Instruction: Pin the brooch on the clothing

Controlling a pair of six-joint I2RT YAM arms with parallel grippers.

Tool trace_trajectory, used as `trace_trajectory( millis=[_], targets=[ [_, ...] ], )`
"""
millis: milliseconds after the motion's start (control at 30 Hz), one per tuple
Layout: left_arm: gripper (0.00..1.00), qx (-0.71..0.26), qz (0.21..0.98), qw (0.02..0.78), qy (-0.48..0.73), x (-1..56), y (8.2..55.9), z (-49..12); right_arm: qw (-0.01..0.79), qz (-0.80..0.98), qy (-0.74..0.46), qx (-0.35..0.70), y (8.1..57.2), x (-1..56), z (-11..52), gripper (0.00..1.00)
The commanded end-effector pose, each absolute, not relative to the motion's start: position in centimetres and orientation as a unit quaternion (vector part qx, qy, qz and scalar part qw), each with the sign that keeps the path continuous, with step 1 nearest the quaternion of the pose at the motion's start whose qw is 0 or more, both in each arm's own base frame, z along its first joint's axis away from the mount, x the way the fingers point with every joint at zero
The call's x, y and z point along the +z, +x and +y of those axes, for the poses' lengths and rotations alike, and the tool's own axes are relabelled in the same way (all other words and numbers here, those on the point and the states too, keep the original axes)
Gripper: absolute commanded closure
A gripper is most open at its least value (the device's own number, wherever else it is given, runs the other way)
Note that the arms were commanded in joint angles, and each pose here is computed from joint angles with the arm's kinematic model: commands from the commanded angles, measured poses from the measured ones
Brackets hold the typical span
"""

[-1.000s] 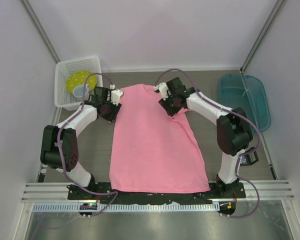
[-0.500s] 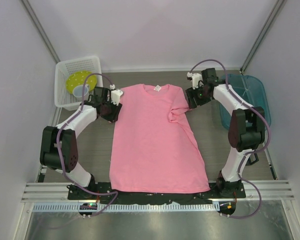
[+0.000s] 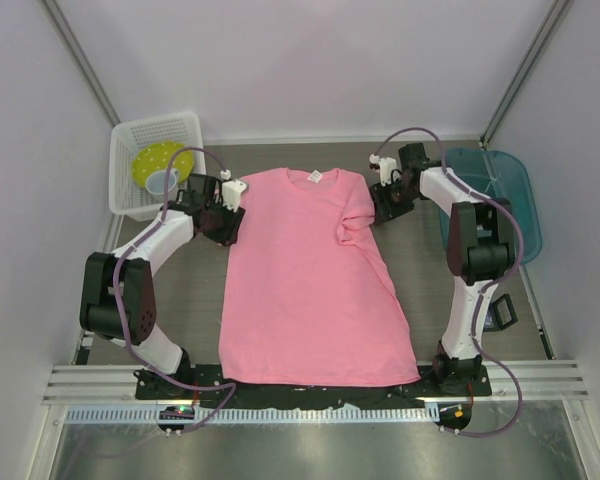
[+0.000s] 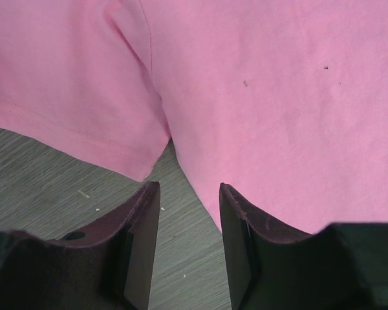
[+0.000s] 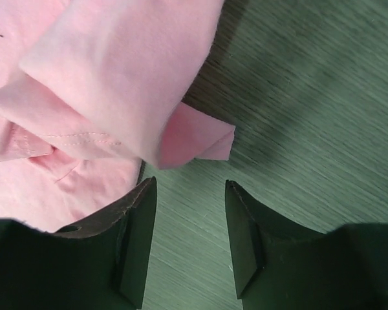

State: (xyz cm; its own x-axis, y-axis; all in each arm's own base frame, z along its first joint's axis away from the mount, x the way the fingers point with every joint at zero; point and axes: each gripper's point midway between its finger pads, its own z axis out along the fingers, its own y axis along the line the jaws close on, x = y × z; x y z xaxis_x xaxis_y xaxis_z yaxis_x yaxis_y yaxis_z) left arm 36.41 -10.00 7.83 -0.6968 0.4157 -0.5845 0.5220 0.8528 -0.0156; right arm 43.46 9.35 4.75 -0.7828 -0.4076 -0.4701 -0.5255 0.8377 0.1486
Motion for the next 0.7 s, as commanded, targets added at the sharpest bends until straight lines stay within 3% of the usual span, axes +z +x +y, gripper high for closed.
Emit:
trace_trajectory(
  millis=[0, 500, 567, 667],
  targets=[
    [0.55, -0.1, 0.905, 0.325, 0.257, 10.4, 37.3, -10.6, 0.244, 0.927, -0.252, 0.136, 45.4, 5.4, 9.7, 0.5],
    [0.54, -0.103, 0.906, 0.319, 0.258, 9.9, 37.4, -10.7, 0.251, 0.93, -0.235, 0.131, 47.6, 4.3, 9.8, 0.55],
    [0.54, -0.1, 0.907, 0.317, 0.259, 9.7, 37.4, -10.6, 0.248, 0.931, -0.233, 0.133, 47.6, 4.1, 9.9, 0.58],
    [0.54, -0.096, 0.907, 0.315, 0.262, 9.5, 37.3, -10.4, 0.236, 0.934, -0.237, 0.13, 47.2, 3.7, 9.6, 0.77]
  ],
)
